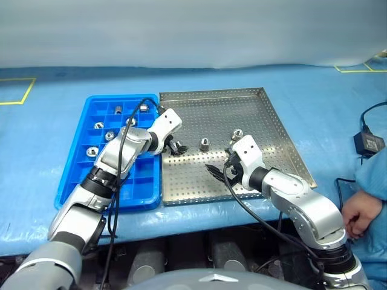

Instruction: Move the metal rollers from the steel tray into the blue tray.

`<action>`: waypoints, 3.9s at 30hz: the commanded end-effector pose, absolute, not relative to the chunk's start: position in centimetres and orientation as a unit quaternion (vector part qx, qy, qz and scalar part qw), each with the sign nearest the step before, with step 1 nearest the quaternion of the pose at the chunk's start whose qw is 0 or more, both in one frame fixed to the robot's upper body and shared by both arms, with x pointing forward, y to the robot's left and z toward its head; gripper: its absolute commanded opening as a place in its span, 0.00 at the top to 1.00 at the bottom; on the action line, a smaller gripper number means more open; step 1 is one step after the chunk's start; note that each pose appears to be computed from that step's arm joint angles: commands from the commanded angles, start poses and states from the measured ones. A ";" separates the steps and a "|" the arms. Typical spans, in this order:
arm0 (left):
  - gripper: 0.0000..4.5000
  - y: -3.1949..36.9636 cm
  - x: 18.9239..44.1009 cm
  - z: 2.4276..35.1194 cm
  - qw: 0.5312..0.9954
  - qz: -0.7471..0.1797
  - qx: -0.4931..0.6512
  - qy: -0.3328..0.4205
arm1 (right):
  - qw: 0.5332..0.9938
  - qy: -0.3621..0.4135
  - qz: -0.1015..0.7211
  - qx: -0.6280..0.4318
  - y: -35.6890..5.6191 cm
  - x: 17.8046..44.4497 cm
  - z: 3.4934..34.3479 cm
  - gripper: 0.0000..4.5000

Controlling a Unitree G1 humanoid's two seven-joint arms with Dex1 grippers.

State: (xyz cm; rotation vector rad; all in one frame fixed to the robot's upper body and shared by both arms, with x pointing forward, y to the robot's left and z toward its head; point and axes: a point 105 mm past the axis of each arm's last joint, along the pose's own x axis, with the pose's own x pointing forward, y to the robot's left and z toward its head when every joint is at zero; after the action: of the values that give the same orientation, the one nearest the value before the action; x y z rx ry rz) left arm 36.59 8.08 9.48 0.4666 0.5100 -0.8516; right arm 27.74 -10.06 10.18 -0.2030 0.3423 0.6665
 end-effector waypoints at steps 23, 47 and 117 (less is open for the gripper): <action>0.48 8.0 37.1 7.7 0.806 -0.430 0.295 0.280 | 0.927 0.127 0.339 -0.098 -8.6 28.2 11.9 0.02; 0.78 8.1 38.2 13.6 0.860 -0.426 0.212 0.184 | 0.921 0.122 0.356 -0.101 -7.8 28.3 12.0 0.02; 0.99 8.8 36.9 8.3 0.825 -0.435 0.241 0.268 | 0.926 0.107 0.349 -0.098 -7.5 29.1 12.7 0.02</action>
State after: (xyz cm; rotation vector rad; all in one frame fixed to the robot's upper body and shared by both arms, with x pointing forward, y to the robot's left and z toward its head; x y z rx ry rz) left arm 37.39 8.92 9.29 0.5392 0.5381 -0.9144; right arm 28.79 -7.47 11.43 -0.1984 0.2737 0.7265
